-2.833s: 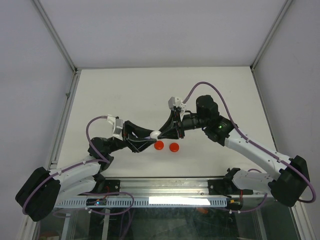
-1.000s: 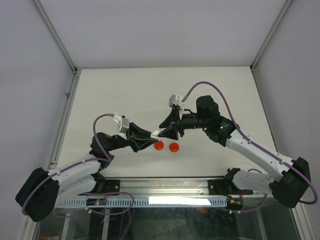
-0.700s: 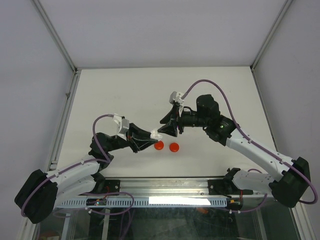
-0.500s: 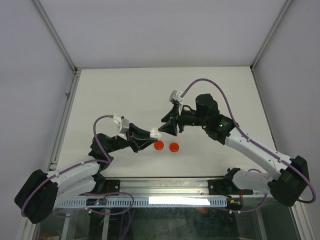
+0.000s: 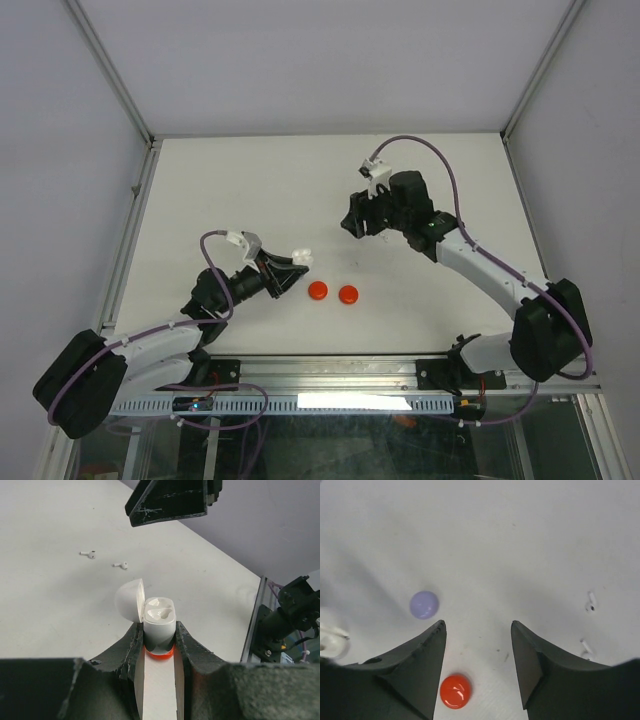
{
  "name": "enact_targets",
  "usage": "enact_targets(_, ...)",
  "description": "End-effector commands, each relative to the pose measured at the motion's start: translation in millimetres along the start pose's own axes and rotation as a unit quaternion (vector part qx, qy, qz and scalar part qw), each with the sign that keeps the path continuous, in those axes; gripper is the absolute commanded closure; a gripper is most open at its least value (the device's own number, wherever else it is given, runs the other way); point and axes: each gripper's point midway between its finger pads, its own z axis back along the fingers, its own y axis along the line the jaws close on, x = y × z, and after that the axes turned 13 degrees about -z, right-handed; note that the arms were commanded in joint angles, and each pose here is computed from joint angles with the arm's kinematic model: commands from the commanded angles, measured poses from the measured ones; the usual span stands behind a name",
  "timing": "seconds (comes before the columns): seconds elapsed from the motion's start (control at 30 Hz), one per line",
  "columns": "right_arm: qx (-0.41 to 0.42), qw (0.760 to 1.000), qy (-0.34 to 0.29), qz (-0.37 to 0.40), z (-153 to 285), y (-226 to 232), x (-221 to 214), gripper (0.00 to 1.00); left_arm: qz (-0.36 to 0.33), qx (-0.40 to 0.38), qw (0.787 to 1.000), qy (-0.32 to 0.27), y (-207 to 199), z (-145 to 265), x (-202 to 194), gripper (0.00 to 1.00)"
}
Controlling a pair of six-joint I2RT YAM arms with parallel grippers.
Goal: Insert the wireless bluetooth earbuds into the charging case
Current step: Open the charging case, then pick up the earbud from the center of the board.
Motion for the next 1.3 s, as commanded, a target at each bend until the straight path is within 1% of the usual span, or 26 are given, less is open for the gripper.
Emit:
enact_targets(0.0,-0.132,0.990,-0.028,-0.046,-8.2,-59.8,15.9,0.44,0.012,0.053,0.999,-0.003,20.0,0.5,-0.9,1.00)
enact_targets(0.1,-0.190,0.979,-0.024,-0.065,-18.3,-93.9,8.5,0.46,0.024,0.077,0.997,0.016,30.0,0.8,-7.8,1.00)
enact_targets(0.23,-0.251,0.964,-0.012,-0.083,-32.7,-131.0,-3.1,0.50,0.033,0.084,0.996,0.023,33.5,1.7,-10.4,1.00)
enact_targets(0.47,-0.314,0.945,0.002,-0.088,-57.8,-172.8,-17.3,0.59,0.038,0.089,0.995,0.031,36.3,2.3,-12.5,1.00)
enact_targets(0.6,-0.335,0.938,0.013,-0.087,-69.4,-187.9,-23.9,0.61,0.037,0.090,0.995,0.034,36.8,3.2,-13.0,1.00)
enact_targets(0.83,-0.349,0.933,0.025,-0.084,-84.9,-201.3,-31.6,0.64,0.036,0.093,0.994,0.036,38.1,4.4,-12.7,1.00)
enact_targets(1.0,-0.353,0.931,0.039,-0.086,-87.3,-204.7,-38.4,0.74,0.036,0.094,0.994,0.035,38.5,5.0,-11.4,1.00)
enact_targets(1.13,-0.342,0.935,0.052,-0.083,-85.8,-197.8,-42.5,0.86,0.035,0.094,0.994,0.035,38.4,5.1,-10.6,1.00)
enact_targets(1.27,-0.310,0.946,0.075,-0.061,-83.1,-174.1,-49.1,0.89,0.029,0.097,0.994,0.037,40.0,4.4,-8.0,1.00)
